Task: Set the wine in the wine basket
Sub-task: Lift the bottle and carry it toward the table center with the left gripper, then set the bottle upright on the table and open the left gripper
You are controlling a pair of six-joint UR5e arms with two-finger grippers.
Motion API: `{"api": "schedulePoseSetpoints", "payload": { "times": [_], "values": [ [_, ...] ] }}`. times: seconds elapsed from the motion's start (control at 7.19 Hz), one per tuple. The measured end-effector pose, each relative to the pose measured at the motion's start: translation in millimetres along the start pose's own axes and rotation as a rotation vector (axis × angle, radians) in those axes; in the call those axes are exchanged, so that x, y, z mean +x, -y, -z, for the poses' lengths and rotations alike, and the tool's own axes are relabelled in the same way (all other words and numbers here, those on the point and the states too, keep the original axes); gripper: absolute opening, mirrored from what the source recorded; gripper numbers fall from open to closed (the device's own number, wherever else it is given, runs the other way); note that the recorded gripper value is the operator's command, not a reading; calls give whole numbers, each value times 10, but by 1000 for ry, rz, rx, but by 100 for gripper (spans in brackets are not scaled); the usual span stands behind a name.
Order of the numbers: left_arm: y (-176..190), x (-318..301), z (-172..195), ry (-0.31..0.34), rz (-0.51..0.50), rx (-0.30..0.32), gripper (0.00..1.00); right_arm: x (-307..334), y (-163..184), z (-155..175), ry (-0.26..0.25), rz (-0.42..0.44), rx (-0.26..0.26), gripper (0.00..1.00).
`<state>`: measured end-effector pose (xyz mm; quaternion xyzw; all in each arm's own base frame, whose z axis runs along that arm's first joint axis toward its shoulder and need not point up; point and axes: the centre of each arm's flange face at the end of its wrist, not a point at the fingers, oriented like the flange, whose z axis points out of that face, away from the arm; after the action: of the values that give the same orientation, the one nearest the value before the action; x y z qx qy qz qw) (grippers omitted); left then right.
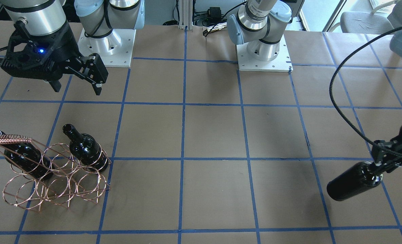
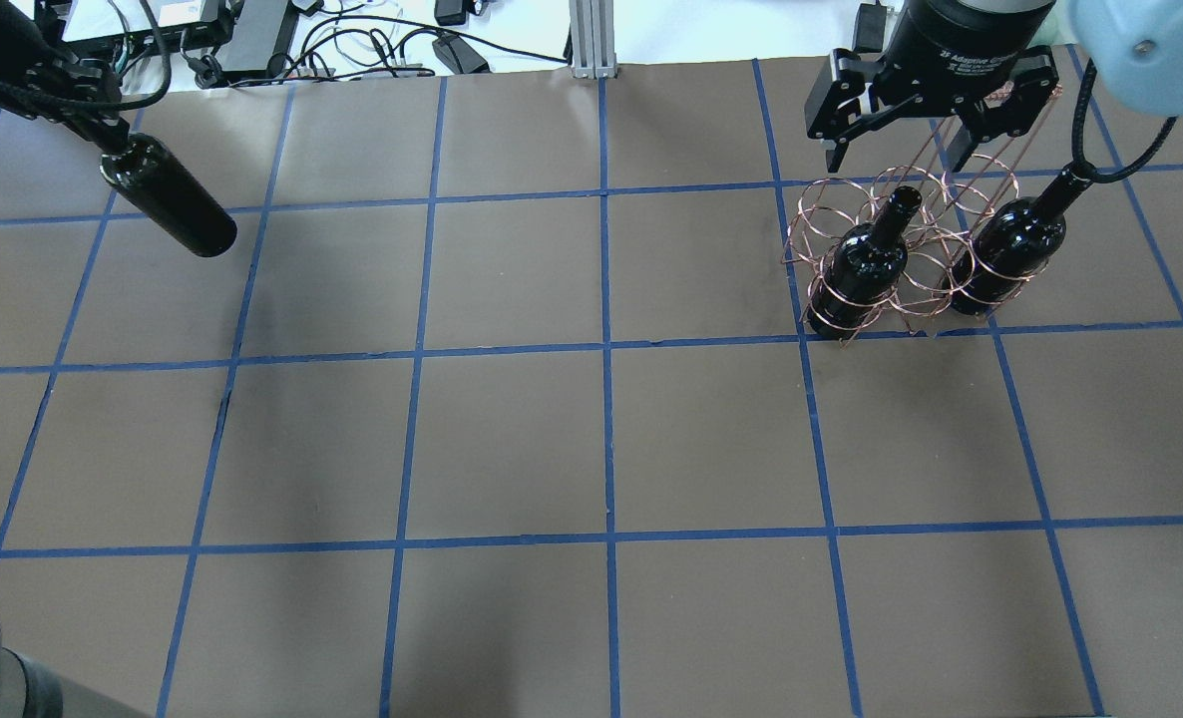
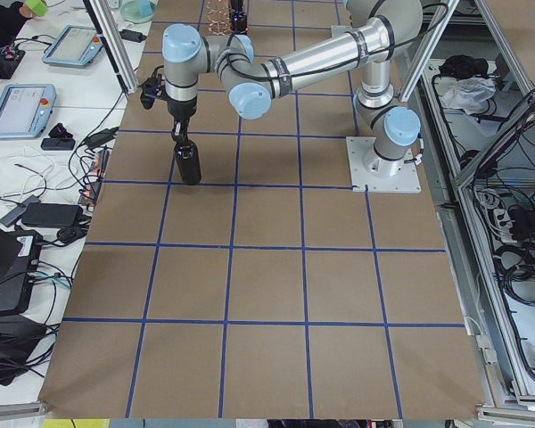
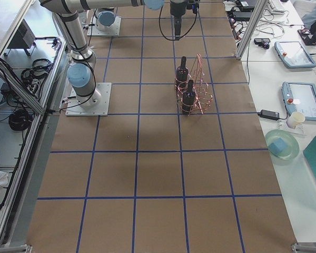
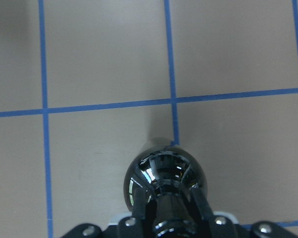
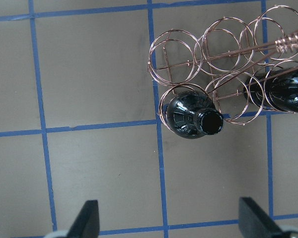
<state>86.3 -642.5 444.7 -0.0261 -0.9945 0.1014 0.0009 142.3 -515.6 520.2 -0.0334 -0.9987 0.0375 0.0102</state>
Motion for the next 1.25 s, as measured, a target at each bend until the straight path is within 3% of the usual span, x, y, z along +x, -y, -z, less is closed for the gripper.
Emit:
{"api": "schedulePoseSetpoints", "payload": {
  "times": [0.7, 1.25],
  "values": [
    [-768, 1797, -54, -63, 9, -55, 0, -7, 2, -6, -1, 1, -1, 100],
    [-1413, 2271, -250, -65, 5, -45, 0, -3, 7, -4, -4, 4, 3, 100]
  ]
}}
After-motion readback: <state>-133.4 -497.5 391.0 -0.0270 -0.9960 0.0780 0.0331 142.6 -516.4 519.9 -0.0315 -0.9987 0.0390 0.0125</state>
